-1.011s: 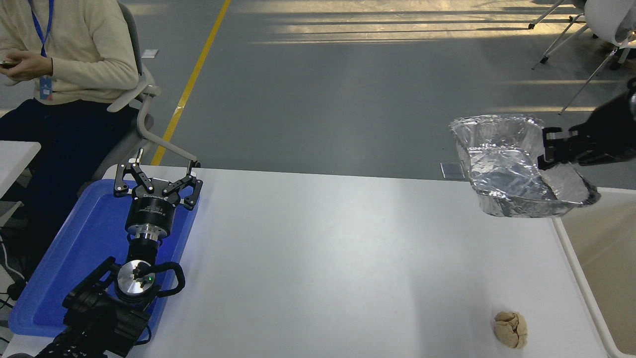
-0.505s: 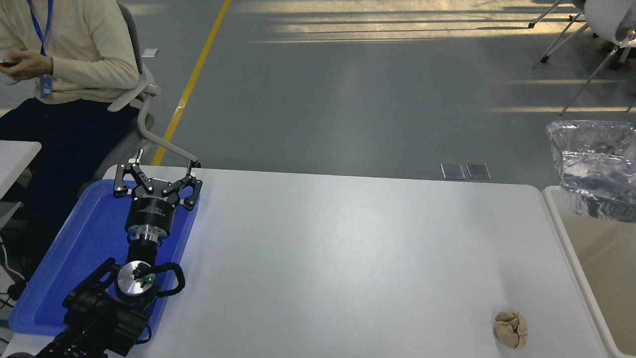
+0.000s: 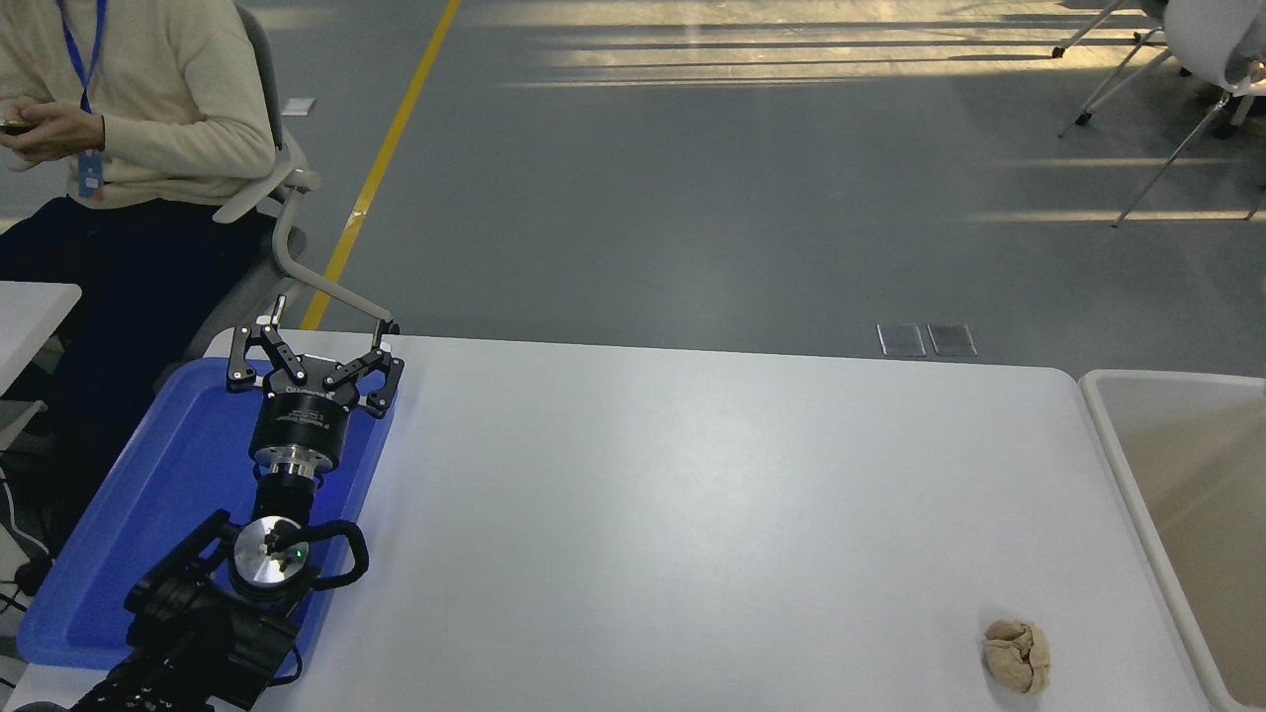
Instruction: Pick up foil plate and place in dustbin
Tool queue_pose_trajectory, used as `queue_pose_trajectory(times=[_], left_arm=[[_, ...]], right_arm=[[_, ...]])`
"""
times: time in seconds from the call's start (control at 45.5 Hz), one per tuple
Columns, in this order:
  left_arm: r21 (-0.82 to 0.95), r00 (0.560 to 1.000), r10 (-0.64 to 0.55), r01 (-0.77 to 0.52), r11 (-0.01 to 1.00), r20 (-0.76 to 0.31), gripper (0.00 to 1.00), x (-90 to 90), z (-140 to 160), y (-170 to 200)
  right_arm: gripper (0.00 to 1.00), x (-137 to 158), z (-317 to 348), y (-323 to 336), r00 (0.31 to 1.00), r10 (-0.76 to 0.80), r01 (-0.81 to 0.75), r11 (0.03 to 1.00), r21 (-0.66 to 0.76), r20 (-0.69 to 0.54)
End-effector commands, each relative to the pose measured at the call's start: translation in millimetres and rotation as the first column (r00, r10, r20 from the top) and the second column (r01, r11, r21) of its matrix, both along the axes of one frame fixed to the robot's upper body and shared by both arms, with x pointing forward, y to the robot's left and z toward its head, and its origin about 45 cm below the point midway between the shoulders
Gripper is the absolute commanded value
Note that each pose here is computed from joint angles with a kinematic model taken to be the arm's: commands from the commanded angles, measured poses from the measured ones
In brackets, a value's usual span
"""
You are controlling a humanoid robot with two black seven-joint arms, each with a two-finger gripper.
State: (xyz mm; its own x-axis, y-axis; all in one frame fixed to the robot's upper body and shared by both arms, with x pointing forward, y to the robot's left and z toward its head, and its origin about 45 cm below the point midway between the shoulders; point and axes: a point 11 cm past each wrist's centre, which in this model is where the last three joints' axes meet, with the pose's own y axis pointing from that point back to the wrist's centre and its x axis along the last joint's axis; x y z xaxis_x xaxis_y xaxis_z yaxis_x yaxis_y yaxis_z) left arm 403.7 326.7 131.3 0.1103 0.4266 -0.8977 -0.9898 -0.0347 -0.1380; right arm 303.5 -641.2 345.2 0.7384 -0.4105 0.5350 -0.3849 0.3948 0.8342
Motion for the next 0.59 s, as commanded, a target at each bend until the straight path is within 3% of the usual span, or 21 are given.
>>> queue_pose_trajectory(times=[0.0, 0.571], left_arm=[[0.000, 1.000, 0.001, -0.001, 1.000, -0.001, 1.00, -0.1, -0.3, 0.4], [-0.001, 1.000, 0.003, -0.003, 1.000, 0.000, 1.00, -0.1, -0.2, 0.7]], right_arm=[[0.00, -10.3, -21.6, -29.6, 1.000, -0.016, 0.016, 0.995, -0.098, -0.004], [0.00, -23.1, -136.2, -34.6, 0.992, 0.125, -0.125, 0.947, -0.296, -0.020]])
